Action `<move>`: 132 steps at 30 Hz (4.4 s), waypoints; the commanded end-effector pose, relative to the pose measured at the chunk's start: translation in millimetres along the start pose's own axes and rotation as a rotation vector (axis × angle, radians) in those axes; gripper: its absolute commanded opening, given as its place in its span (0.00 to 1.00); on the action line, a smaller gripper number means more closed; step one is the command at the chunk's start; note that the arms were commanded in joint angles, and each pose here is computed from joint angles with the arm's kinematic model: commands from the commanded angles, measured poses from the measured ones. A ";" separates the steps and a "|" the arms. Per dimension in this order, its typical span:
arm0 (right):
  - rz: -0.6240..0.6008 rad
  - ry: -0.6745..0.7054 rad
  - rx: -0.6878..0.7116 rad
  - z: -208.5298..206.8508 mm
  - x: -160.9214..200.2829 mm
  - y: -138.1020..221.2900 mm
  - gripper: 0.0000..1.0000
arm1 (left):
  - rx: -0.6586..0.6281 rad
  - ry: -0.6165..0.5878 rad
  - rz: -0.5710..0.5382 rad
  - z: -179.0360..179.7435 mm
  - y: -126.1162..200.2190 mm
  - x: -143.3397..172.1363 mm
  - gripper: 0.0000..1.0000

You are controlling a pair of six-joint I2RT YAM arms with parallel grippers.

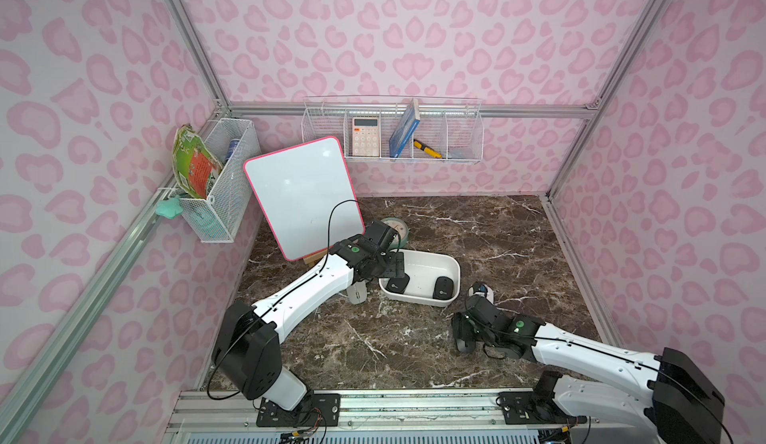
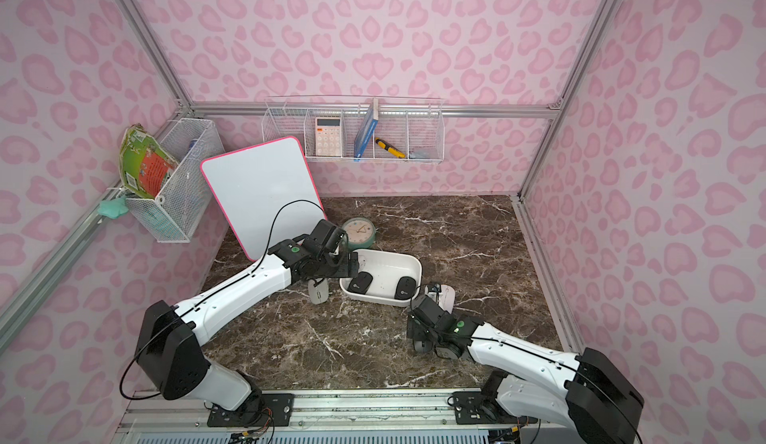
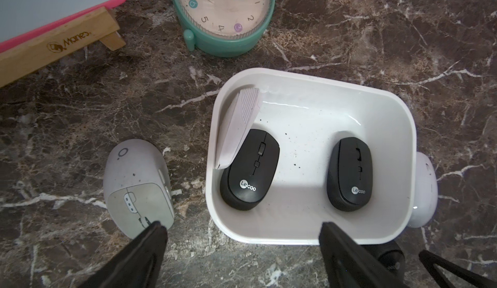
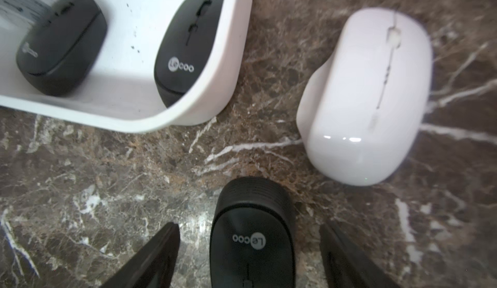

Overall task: Take out the mouse from the storage box
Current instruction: Place the mouse at the center of the board, then pick up the mouse from the storage box, then place the mouse at the center of the board.

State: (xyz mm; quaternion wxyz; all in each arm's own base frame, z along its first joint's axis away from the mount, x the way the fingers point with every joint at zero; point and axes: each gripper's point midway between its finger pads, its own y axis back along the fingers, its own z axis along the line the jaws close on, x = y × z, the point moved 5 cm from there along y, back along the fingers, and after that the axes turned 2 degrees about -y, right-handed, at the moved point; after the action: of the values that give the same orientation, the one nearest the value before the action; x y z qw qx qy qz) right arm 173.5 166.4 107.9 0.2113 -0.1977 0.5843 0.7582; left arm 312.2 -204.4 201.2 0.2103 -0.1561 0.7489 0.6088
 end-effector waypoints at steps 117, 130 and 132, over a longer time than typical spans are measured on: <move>-0.495 0.033 -0.217 -47.4 -41.8 31.1 0.81 | -0.392 -0.148 0.019 -1.8 46.5 26.7 0.18; -0.441 0.050 -0.189 -44.3 -42.8 21.3 0.81 | -0.473 -0.152 0.090 20.2 51.0 77.3 0.19; -0.437 0.050 -0.186 -44.5 -42.5 20.7 0.81 | -0.471 -0.164 0.107 19.6 46.6 83.5 0.20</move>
State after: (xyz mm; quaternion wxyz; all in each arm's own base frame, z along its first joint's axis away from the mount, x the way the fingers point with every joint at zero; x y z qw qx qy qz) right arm 196.2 112.5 128.2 0.3262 -0.3470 0.4716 0.7421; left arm 224.5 -177.9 198.6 0.2019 -0.1131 0.5841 0.7780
